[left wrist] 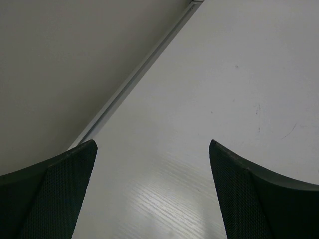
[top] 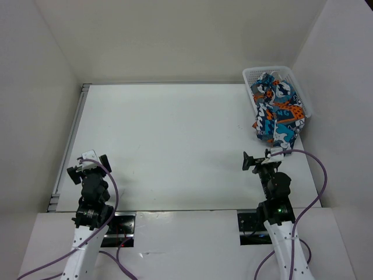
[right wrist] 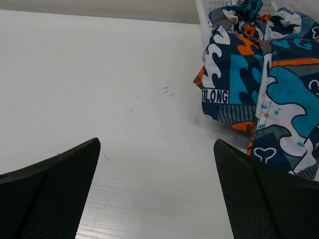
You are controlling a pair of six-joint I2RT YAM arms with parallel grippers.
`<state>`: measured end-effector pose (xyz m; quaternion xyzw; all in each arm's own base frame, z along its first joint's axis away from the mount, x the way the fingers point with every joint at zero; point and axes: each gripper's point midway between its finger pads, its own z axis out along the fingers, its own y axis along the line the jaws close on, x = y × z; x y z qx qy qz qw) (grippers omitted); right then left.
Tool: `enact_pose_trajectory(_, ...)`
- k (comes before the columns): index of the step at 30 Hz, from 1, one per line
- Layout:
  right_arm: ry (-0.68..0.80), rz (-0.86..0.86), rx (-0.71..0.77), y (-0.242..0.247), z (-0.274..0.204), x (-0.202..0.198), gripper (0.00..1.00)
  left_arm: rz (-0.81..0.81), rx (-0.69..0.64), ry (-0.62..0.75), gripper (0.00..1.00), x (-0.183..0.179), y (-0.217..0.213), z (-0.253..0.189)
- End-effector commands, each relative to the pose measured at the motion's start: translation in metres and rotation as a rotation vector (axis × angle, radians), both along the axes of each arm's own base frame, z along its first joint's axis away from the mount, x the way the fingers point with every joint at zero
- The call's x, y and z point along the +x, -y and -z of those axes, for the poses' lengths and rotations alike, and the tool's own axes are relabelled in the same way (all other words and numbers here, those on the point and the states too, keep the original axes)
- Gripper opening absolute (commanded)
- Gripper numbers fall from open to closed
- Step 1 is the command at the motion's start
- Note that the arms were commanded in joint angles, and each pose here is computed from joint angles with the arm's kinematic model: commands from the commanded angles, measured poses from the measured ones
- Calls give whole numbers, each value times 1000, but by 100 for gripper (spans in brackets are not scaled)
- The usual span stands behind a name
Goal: Fold and stack the shorts
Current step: Grab the shorts from the pile
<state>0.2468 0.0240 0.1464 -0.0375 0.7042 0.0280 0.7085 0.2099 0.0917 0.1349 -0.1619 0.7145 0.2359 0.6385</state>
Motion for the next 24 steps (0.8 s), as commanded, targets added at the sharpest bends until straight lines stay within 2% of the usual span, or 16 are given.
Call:
enact_pose_trajectory(1,-5,2,-6,0,13,2,99,-18,0,29,100,0,-3,-3)
enact_pose_trajectory(7,-5,2,-6,0,13,2,99,-29,-6,91,100,1,-4,-18)
enact_pose_trajectory(10,-5,-40,-6,-8,13,1,99,5,-18,212,100,7,1,-47)
enact_pose_trajectory(12,99,-180,-238,-24,-3,1,99,81,-20,273,100,13,12,-65)
enact_pose_trajectory(13,147,-235,-262,-34,-15,-2,99,142,-19,317,100,18,22,-76)
enact_pose_trajectory(14,179,-230,-292,-33,-22,-1,99,274,-6,404,100,24,43,-99)
enact_pose_trajectory(15,230,-231,-304,-33,-43,-3,99,323,2,429,100,26,51,-106)
enact_pose_trajectory(16,250,-290,-428,-40,-43,-7,99,357,7,438,100,26,57,-109)
enact_pose_trajectory(17,375,-447,-839,-59,-41,-14,99,438,18,447,100,26,71,-119)
enact_pose_trajectory(18,387,-490,-997,-60,-36,-18,99,486,24,442,100,26,79,-123)
enact_pose_trajectory(19,340,-515,-1057,-57,-20,-18,99,528,23,400,100,26,86,-119)
enact_pose_trajectory(20,305,-433,-1063,-44,-23,-12,99,574,24,379,100,25,94,-120)
enact_pose_trajectory(21,285,-369,-996,-36,-32,-10,99,588,30,399,100,17,96,-139)
enact_pose_trajectory(23,294,-165,-956,-8,-63,-4,99,635,14,305,100,13,103,-129)
enact_pose_trajectory(24,303,-118,-923,-2,-74,-5,99,626,17,320,100,7,101,-142)
